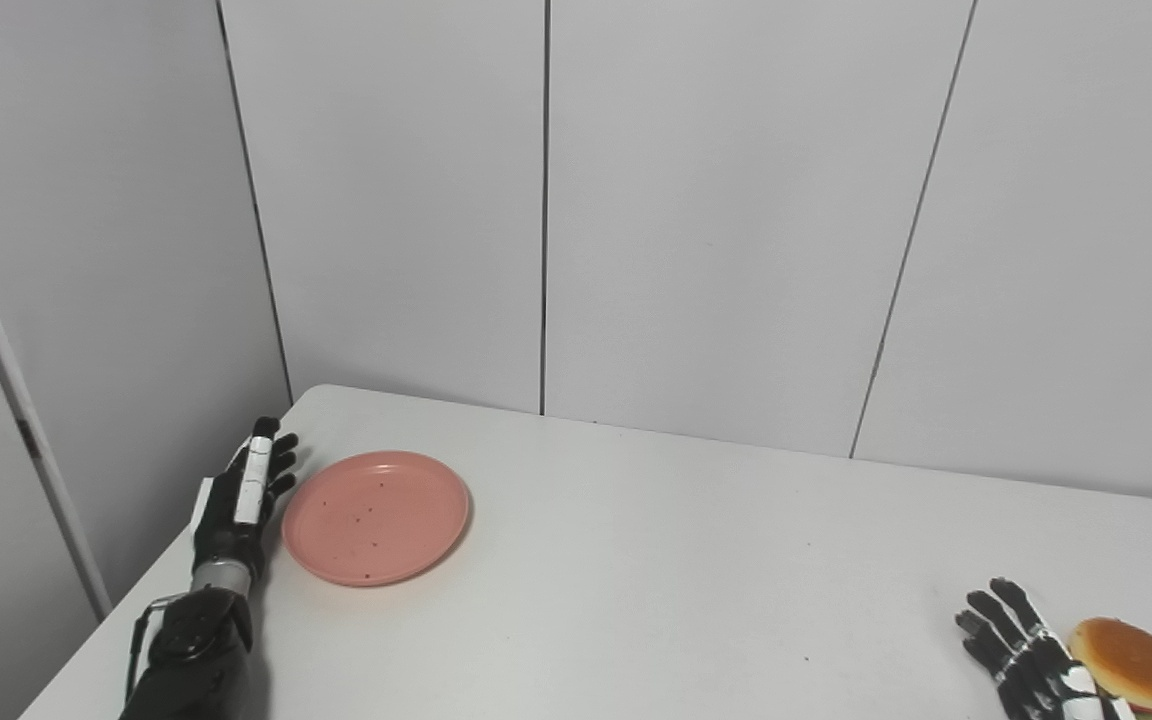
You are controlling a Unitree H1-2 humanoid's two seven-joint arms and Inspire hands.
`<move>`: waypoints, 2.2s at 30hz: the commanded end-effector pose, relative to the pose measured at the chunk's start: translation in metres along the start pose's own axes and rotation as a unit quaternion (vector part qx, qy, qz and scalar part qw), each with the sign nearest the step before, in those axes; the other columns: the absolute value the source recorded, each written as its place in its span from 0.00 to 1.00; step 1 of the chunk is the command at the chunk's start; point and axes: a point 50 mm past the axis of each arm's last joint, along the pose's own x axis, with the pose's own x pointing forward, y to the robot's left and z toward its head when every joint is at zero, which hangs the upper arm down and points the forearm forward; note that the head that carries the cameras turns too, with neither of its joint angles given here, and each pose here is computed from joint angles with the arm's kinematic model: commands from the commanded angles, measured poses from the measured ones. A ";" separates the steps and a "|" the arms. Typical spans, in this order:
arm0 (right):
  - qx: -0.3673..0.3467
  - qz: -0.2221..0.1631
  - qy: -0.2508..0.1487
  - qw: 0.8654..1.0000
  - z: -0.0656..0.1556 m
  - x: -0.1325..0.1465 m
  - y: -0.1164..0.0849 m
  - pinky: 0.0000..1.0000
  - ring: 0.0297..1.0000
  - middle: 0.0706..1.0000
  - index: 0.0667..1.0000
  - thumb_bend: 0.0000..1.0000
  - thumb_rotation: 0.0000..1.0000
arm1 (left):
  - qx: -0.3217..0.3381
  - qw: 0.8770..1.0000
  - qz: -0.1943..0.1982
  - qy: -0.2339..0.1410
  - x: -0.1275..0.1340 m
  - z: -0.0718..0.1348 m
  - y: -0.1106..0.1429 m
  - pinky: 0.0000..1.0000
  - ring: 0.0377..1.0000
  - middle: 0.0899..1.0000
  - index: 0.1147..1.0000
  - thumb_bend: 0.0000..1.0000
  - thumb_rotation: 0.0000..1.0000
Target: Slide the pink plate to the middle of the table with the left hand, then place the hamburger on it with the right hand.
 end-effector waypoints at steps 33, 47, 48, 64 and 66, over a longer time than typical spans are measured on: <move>0.032 -0.017 0.067 0.997 -0.027 -0.036 0.014 0.94 0.89 0.89 0.92 0.84 1.00 | -0.019 0.996 -0.087 -0.023 0.012 0.020 -0.063 0.85 0.89 0.84 0.85 0.93 0.87; 0.032 -0.018 0.066 0.997 -0.025 -0.036 0.014 0.94 0.89 0.89 0.91 0.84 1.00 | -0.018 0.992 -0.122 -0.010 0.003 0.009 -0.091 0.87 0.90 0.86 0.87 0.92 0.87; 0.030 -0.018 0.066 0.997 -0.025 -0.036 0.015 0.93 0.89 0.89 0.91 0.84 1.00 | -0.019 0.992 -0.125 -0.009 0.002 0.008 -0.095 0.87 0.90 0.86 0.87 0.92 0.87; 0.026 -0.018 0.063 0.997 -0.020 -0.036 0.024 0.92 0.87 0.88 0.92 0.86 1.00 | 0.001 0.986 -0.166 -0.009 -0.014 0.005 -0.138 0.85 0.89 0.86 0.88 0.89 0.92; 0.025 -0.019 0.063 0.997 -0.019 -0.036 0.025 0.91 0.87 0.88 0.92 0.86 1.00 | 0.005 0.985 -0.171 -0.008 -0.017 0.004 -0.142 0.83 0.90 0.86 0.87 0.88 0.92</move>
